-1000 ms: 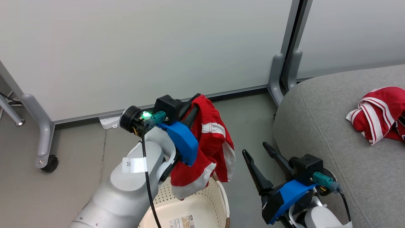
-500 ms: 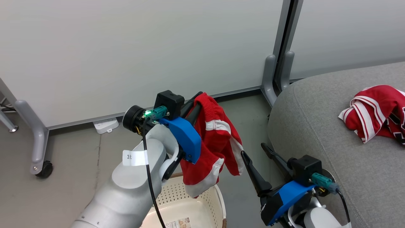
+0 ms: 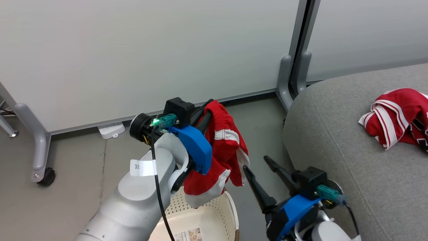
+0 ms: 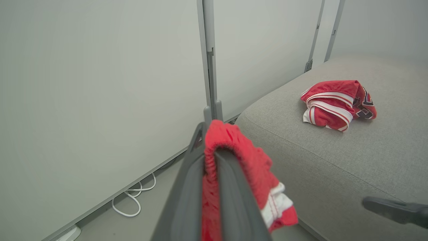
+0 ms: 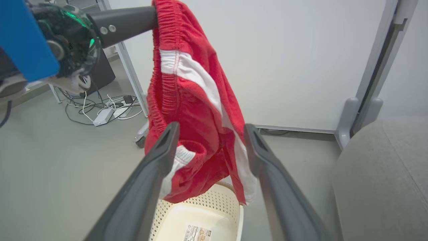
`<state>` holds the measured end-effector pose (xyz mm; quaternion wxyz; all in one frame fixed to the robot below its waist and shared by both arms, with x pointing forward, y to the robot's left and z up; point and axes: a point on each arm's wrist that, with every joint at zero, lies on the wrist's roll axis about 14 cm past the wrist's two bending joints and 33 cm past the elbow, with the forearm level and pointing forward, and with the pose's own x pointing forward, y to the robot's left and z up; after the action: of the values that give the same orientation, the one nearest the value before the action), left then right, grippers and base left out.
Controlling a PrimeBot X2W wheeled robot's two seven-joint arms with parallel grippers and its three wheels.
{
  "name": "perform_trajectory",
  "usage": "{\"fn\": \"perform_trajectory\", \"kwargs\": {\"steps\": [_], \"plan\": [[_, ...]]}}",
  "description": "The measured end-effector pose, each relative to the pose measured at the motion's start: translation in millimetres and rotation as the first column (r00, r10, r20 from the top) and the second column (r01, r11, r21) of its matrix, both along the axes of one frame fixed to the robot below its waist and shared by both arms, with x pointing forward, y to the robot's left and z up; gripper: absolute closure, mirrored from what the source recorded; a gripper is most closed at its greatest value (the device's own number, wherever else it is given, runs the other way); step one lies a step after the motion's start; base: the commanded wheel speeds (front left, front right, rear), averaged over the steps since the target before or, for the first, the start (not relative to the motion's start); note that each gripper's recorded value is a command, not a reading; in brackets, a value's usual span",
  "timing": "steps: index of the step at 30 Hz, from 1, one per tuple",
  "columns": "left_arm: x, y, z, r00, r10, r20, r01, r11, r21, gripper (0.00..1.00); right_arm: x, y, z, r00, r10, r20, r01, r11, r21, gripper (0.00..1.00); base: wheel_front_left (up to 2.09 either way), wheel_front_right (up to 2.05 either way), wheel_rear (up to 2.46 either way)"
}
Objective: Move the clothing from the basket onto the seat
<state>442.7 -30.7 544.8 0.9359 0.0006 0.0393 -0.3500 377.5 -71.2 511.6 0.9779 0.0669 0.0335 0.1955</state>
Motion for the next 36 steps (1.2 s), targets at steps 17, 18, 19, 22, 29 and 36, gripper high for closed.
{"fn": "perform_trajectory", "kwargs": {"steps": [17,18,19,22,29,36], "plan": [[-3,-6,1,1.0,-0.022,-0.003,0.022,1.0,-0.003,1.0,18,68,-11,0.968,0.242,-0.068,-0.248,0.962,-0.112,0.0,0.0,0.0,0.0],[-3,-7,3,1.0,-0.025,0.0,0.025,1.0,-0.003,1.0,21,69,-11,0.967,0.246,-0.069,-0.253,0.96,-0.119,0.0,0.0,0.0,0.0],[-3,-7,4,1.0,-0.027,0.003,0.027,1.0,-0.004,1.0,24,70,-10,0.966,0.25,-0.068,-0.256,0.959,-0.117,0.0,0.0,0.0,0.0],[-7,-8,4,0.999,-0.035,0.003,0.035,0.999,0.003,1.0,26,79,-10,0.958,0.278,-0.072,-0.285,0.952,-0.112,0.0,0.0,0.0,0.0],[-12,-9,7,0.999,-0.045,0.003,0.045,0.999,-0.001,1.0,32,85,-14,0.949,0.298,-0.106,-0.309,0.945,-0.106,0.0,0.0,0.0,0.0],[-16,-13,7,0.998,-0.059,0.003,0.059,0.998,-0.002,1.0,36,86,-15,0.946,0.3,-0.126,-0.313,0.945,-0.094,0.91,0.0,0.0,0.0]]}}
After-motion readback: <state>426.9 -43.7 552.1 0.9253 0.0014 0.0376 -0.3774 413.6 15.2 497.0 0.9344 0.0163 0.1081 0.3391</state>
